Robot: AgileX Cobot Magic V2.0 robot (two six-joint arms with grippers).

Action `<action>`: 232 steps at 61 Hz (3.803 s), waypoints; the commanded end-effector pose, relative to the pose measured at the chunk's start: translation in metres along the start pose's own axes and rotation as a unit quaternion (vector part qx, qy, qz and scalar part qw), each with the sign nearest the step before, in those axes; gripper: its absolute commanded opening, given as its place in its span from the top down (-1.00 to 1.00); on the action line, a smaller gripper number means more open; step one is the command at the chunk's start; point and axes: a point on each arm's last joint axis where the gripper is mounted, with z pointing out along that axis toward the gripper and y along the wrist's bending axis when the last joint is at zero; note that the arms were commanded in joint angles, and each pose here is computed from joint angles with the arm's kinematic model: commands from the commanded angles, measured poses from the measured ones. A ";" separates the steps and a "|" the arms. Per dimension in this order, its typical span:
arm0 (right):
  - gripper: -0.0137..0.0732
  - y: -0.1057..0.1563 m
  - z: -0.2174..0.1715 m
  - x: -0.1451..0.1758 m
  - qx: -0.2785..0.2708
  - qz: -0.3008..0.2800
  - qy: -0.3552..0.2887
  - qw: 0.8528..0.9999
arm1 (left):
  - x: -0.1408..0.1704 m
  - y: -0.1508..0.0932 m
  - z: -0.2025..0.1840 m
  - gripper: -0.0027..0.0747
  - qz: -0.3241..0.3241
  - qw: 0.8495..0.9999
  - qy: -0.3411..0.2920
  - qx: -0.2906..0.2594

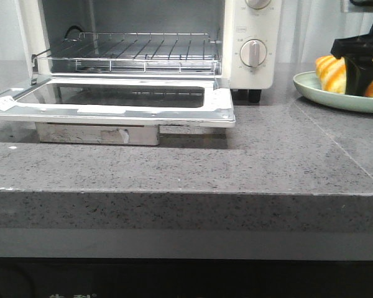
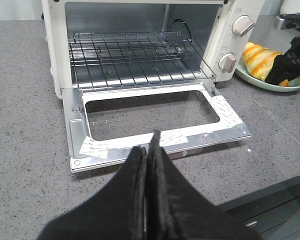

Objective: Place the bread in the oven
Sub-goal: 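Close the right gripper on the croissant and lift it off the plate, then carry the croissant with the right gripper into the open oven, then lower the croissant onto the wire rack and open the right gripper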

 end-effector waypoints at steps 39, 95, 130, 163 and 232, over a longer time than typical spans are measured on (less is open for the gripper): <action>0.38 0.005 -0.117 0.009 -0.015 0.000 -0.107 0.994 | -0.014 -0.001 -0.004 0.98 -0.002 0.999 -0.048 0.003; 0.38 0.136 -0.183 0.115 -0.253 -0.104 -0.065 0.960 | -0.014 -0.001 -0.004 0.98 -0.002 0.999 -0.048 0.003; 0.38 0.224 -0.162 0.038 -0.171 -0.152 -0.067 0.971 | -0.014 -0.002 -0.004 0.98 -0.009 0.999 -0.048 0.009; 0.38 0.255 -0.127 -0.032 -0.162 -0.111 -0.122 0.973 | -0.014 -0.002 -0.004 0.98 -0.009 0.999 -0.048 0.009; -0.75 0.252 -0.120 -0.032 -0.144 -0.118 -0.107 0.977 | -0.014 -0.002 -0.004 0.98 -0.009 0.999 -0.048 0.009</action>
